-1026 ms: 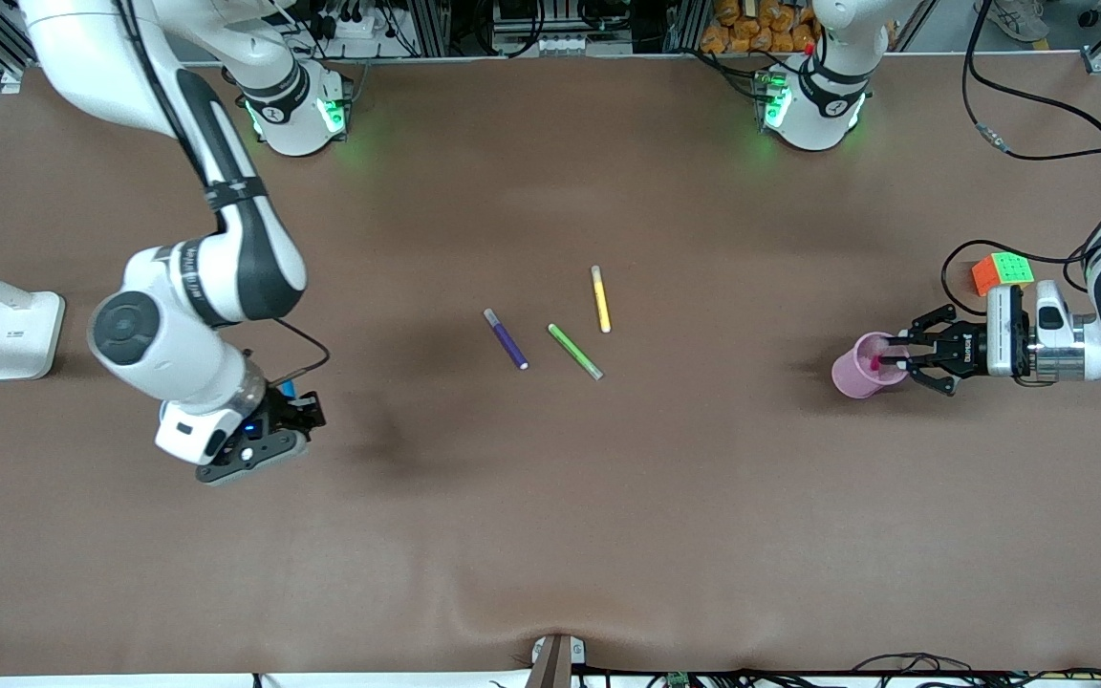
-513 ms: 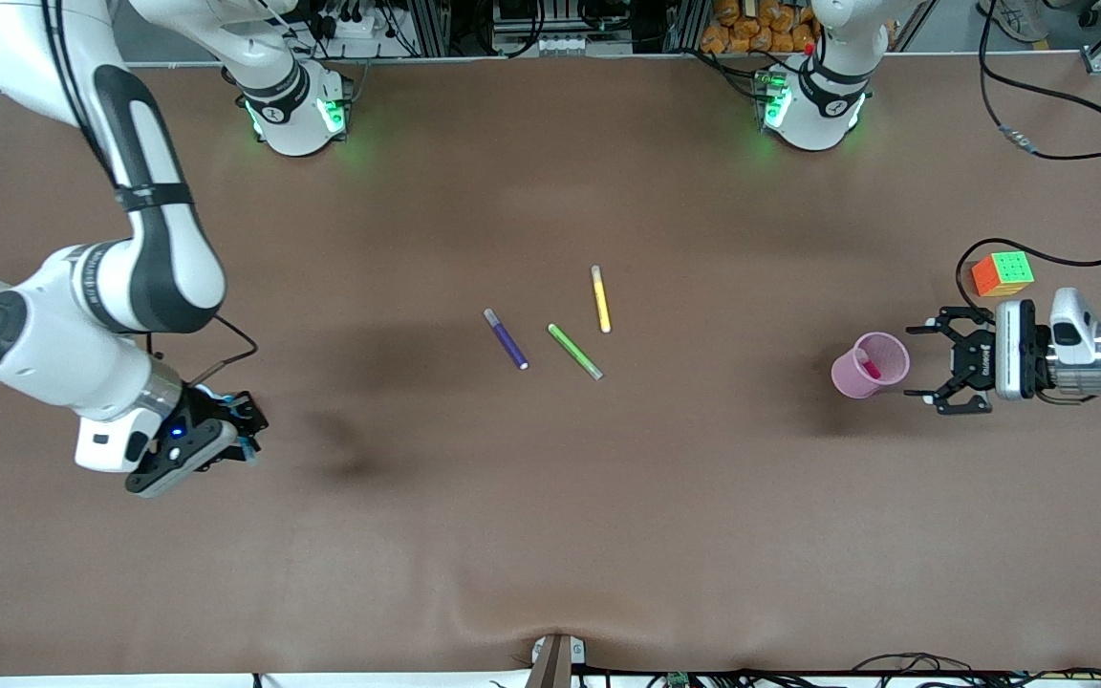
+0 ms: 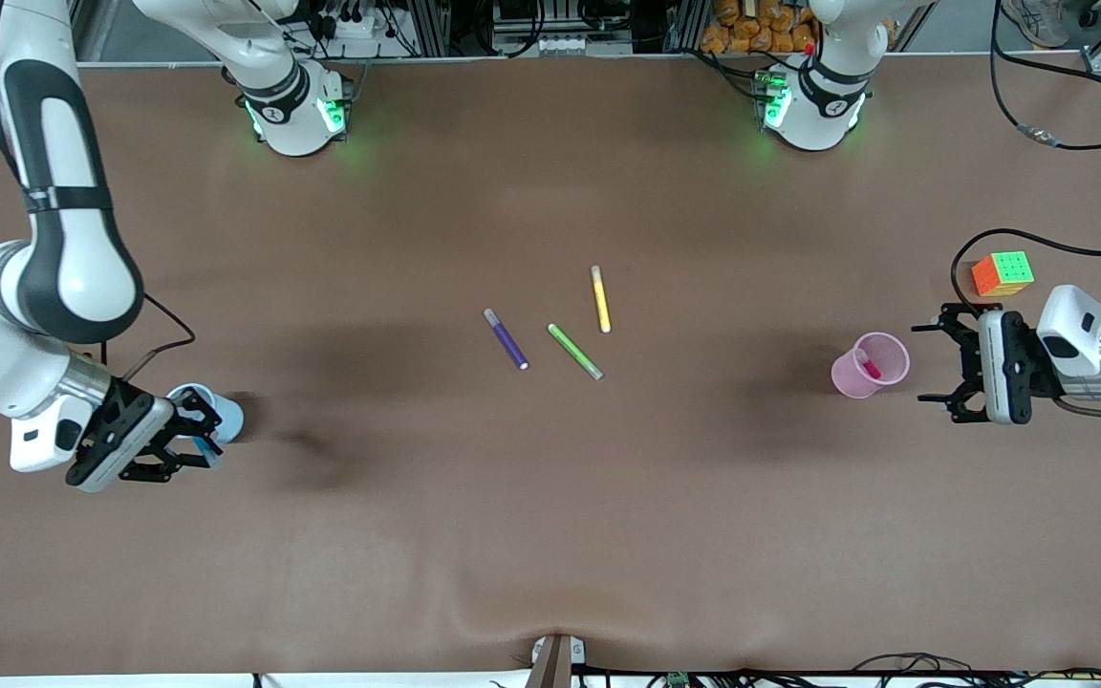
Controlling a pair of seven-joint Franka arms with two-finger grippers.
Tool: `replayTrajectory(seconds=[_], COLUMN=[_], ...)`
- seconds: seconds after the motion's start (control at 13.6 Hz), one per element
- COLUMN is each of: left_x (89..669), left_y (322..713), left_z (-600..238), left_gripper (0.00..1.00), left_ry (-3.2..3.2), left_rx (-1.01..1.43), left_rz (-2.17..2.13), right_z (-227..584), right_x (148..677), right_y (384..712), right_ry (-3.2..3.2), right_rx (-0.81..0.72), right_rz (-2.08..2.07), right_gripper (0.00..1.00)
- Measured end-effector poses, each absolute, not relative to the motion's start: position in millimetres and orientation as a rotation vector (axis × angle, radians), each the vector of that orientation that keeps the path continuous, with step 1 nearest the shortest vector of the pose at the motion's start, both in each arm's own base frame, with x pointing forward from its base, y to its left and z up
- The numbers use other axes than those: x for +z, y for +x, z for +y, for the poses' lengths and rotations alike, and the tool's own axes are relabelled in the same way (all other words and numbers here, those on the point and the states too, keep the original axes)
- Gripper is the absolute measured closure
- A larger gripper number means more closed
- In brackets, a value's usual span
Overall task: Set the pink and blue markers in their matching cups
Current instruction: 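Carry the blue marker to the blue cup while the left gripper lowers the pink marker, then release the pink marker into the pink cup and raise the left gripper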
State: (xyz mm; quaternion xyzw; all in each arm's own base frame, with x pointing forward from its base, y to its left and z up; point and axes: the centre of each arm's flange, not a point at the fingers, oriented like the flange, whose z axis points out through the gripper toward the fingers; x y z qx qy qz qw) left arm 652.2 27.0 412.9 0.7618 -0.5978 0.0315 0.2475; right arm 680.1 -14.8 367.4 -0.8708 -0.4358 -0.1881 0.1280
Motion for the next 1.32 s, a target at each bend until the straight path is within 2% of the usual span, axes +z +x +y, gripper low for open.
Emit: replayTrajectory(seconds=[0.59,0.81,1.03,1.32], left_x=[447.5,451.9,458.2,466.0], left_y=[657.3,657.6,660.3,663.5], left_z=[-30.9,-44.7,-39.9,-31.2], left_gripper=[0.00,0.00,0.00,0.00], left_ry=[2.520,2.649,2.785,2.938], left_rx=[-0.185,-0.253,-0.291,-0.312], left_rz=[-1.045,-0.786,-0.583,-0.289], right_z=[-72.7,-89.0,-95.6,-112.6], right_x=[345.5,339.9,332.9,308.2], right_y=[655.8,645.3,640.3,633.7], right_ry=[-2.195,-2.019,-1.922,-1.897], right_rx=[-0.636,-0.729,-0.778,-0.773], right_rz=[-1.483,-1.567,-1.639,-1.631], right_gripper=[0.76,0.76,0.76,0.76])
